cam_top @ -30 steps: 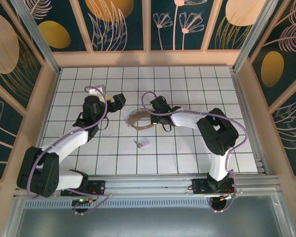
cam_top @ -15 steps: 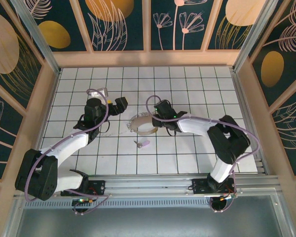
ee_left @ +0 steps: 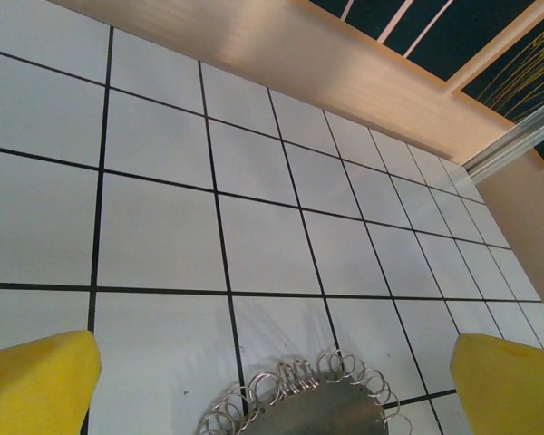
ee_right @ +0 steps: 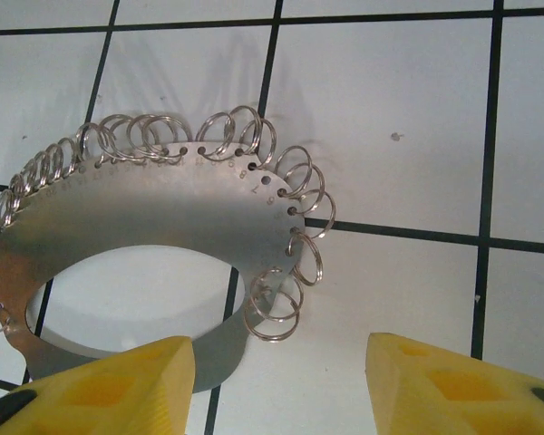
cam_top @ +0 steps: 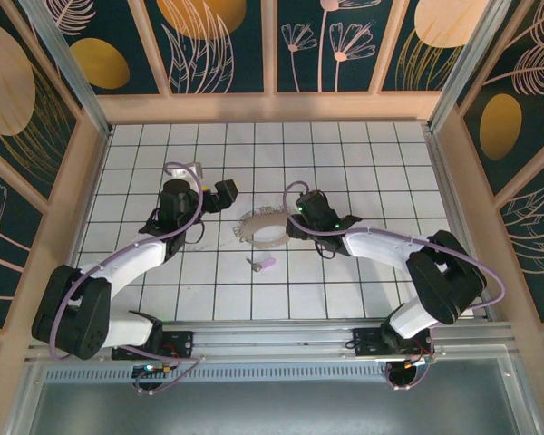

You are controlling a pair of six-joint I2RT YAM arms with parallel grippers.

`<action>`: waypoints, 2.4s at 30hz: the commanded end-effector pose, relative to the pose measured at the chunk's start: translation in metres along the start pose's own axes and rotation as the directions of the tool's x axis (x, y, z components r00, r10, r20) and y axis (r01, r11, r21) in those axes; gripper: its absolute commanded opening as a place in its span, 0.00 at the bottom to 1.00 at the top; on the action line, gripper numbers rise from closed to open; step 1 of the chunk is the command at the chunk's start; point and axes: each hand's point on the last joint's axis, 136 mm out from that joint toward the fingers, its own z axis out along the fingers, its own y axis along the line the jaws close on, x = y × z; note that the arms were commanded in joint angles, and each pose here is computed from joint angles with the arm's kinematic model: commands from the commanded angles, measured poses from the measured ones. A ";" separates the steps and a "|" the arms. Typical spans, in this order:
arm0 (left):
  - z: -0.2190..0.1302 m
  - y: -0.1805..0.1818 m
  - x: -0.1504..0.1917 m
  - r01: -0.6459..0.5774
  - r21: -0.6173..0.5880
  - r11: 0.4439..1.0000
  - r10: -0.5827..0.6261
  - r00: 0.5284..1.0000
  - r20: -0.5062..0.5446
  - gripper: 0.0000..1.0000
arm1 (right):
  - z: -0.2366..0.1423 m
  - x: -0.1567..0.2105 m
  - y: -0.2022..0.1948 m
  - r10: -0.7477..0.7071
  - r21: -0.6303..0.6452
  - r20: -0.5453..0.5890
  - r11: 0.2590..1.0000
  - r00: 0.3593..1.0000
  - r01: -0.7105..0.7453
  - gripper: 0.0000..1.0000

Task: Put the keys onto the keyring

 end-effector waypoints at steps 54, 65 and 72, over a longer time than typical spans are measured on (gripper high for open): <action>0.060 -0.024 0.140 -0.026 -0.056 0.998 0.011 0.967 -0.256 0.99 | 0.009 0.030 0.021 0.056 -0.344 -0.119 0.934 0.991 -0.094 0.64; 0.080 -0.008 0.140 -0.114 -0.117 0.986 0.083 0.966 -0.245 0.99 | 0.029 0.017 0.031 0.058 -0.352 -0.124 0.931 0.991 -0.098 0.61; 0.087 0.003 0.126 -0.137 -0.148 0.979 0.102 0.969 -0.224 0.99 | 0.038 0.004 0.022 0.089 -0.337 -0.105 0.934 0.990 -0.119 0.60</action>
